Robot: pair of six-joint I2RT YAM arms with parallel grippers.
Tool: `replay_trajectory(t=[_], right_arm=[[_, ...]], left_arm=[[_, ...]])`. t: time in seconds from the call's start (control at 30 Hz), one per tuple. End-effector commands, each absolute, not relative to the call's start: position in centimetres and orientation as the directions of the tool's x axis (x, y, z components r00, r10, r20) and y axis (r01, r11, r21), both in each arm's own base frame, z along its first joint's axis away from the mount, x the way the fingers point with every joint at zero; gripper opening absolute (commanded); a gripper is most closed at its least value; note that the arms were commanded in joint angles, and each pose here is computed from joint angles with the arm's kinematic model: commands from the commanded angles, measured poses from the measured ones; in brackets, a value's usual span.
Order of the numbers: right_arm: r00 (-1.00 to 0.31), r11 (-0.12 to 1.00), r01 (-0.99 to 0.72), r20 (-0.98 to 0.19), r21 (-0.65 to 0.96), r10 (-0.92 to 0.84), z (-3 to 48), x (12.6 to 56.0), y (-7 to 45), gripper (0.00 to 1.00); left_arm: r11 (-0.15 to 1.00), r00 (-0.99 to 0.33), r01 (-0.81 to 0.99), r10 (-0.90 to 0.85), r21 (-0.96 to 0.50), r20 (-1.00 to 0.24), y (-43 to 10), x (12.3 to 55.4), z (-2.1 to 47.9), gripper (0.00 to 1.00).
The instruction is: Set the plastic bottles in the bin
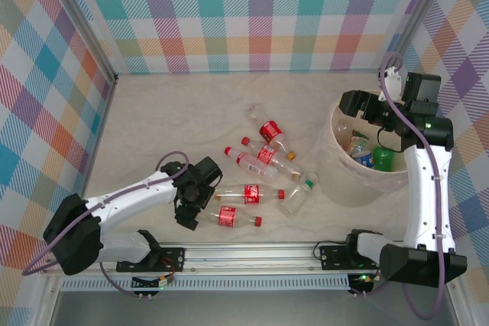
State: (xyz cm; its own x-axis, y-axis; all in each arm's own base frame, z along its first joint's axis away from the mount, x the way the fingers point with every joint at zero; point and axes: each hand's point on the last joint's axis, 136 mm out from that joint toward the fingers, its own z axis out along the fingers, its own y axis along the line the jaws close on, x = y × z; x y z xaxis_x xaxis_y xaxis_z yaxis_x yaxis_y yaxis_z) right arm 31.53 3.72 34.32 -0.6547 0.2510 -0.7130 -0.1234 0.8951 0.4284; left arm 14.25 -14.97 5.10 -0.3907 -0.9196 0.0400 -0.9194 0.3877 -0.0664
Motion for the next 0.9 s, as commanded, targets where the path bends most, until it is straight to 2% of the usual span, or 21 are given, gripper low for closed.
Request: replay_trajectory(t=[0.0, 0.23, 0.43, 0.87], right_arm=[[-0.651, 0.902, -0.141, -0.725, 0.408, 0.226, 34.3, 30.8, 3.7, 0.88], [-0.650, 0.903, -0.133, -0.724, 0.408, 0.231, 34.3, 30.6, 3.6, 0.88], [-0.649, 0.906, -0.132, -0.726, 0.402, 0.228, 34.4, 30.6, 3.6, 0.88], [-0.645, 0.900, -0.136, -0.726, 0.414, 0.237, 34.9, 30.6, 3.7, 0.88]], left_arm=[[0.369, -0.373, -0.927, -0.926, -0.064, 0.056, -15.6, 14.3, 4.4, 0.84], [0.353, -0.354, -0.935, -0.935, -0.029, 0.031, -15.3, 14.1, 3.4, 0.78], [0.328, -0.329, -0.944, -0.944, -0.034, 0.016, -14.8, 14.1, 3.1, 0.67], [0.330, -0.329, -0.943, -0.944, -0.041, -0.011, -14.7, 14.7, 3.3, 0.60]])
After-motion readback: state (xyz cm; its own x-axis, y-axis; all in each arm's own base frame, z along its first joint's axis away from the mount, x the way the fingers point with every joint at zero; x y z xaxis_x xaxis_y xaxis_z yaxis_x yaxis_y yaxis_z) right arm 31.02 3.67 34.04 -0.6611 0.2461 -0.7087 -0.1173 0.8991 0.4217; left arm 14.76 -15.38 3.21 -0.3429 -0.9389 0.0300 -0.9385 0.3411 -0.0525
